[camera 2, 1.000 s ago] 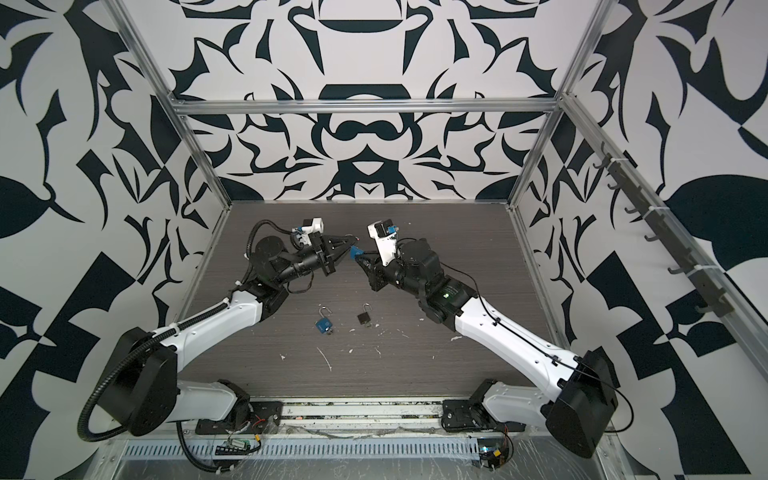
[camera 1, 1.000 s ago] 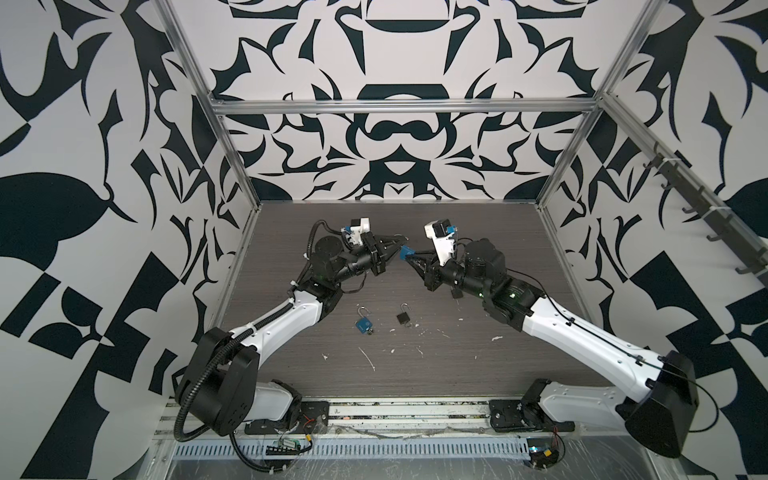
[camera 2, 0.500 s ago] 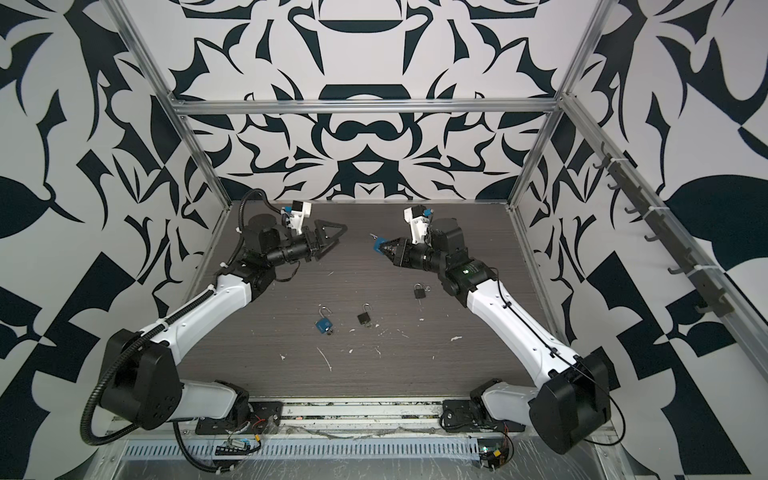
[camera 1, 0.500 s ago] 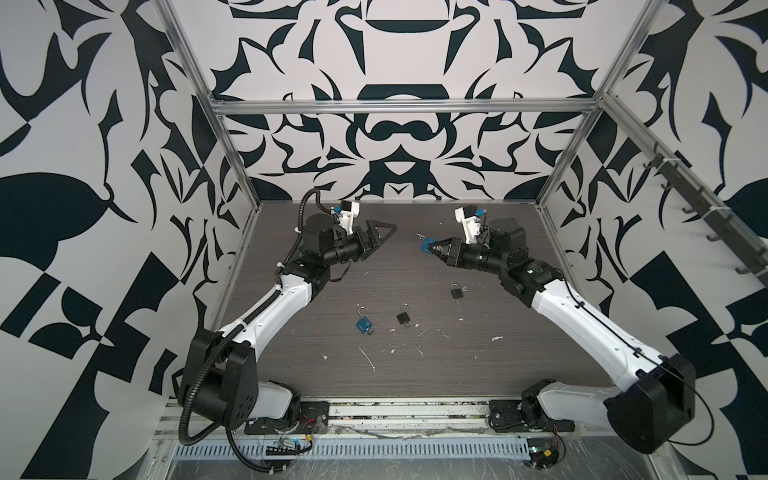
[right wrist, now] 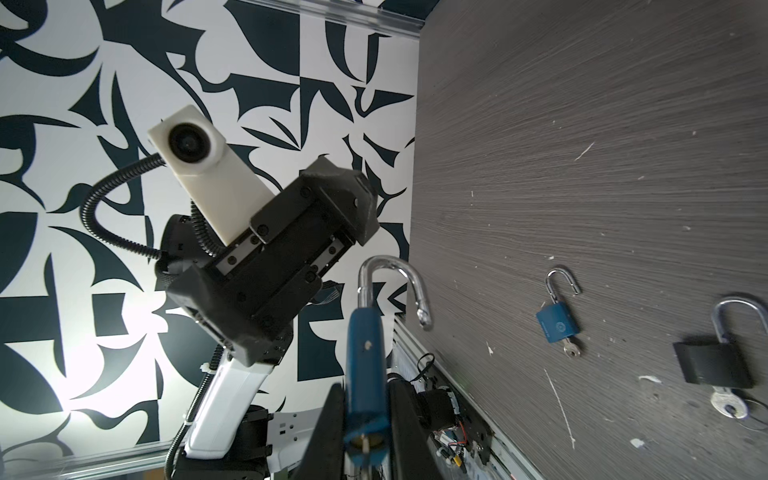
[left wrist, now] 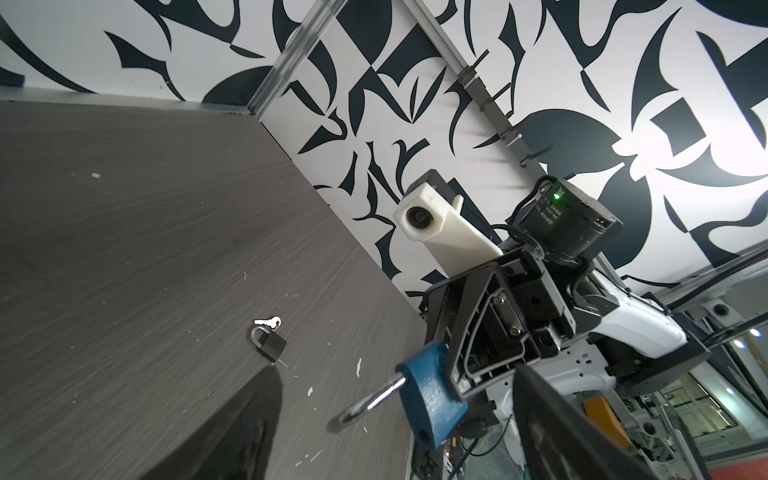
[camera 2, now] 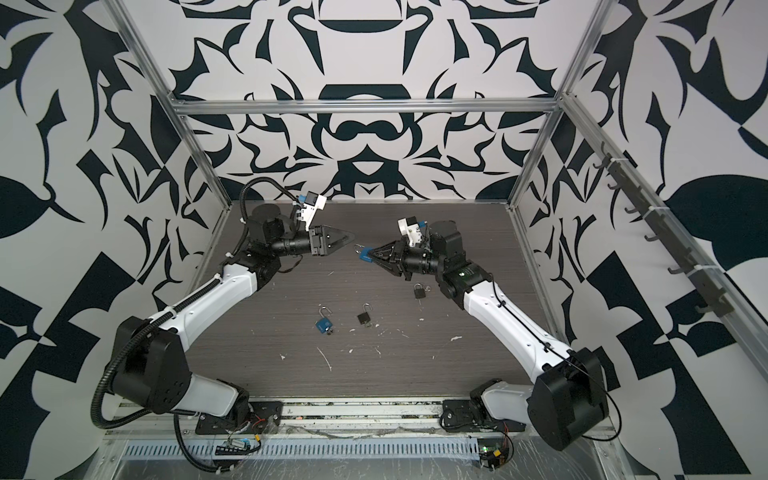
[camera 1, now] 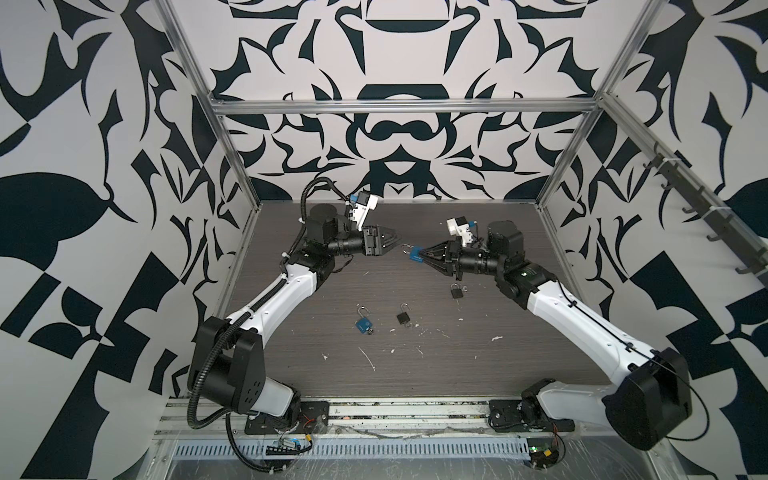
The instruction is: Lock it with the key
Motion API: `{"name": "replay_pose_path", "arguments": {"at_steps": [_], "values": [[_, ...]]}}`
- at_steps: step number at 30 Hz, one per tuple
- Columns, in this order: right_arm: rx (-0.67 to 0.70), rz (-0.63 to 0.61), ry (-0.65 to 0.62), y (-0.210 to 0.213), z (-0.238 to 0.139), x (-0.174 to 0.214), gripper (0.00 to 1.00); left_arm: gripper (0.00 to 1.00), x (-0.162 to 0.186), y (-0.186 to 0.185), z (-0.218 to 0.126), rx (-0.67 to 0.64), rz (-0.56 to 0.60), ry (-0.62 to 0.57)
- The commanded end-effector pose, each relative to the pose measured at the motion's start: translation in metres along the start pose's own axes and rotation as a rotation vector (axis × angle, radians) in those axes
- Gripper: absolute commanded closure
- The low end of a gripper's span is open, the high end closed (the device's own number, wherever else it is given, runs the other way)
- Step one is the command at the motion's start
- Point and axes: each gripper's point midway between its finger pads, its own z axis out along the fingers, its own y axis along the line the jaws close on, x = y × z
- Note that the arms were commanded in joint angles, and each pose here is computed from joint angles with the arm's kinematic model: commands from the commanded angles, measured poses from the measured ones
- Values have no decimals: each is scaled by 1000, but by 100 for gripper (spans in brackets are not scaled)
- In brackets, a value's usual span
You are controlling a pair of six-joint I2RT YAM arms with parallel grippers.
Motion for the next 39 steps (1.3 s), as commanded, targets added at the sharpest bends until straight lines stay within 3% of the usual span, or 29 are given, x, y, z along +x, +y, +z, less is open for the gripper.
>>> {"name": "replay_pose_path", "arguments": {"at_steps": [1,19,39], "values": [[-117,-65,0,35,-6,0,100,16,-6,-9,1,43,27,12],[-143,-74,-11,39,-2,-7,100,42,2,-5,9,75,-47,31],[-147,-87,-46,39,-7,-17,100,58,10,3,13,99,-100,46]]}}
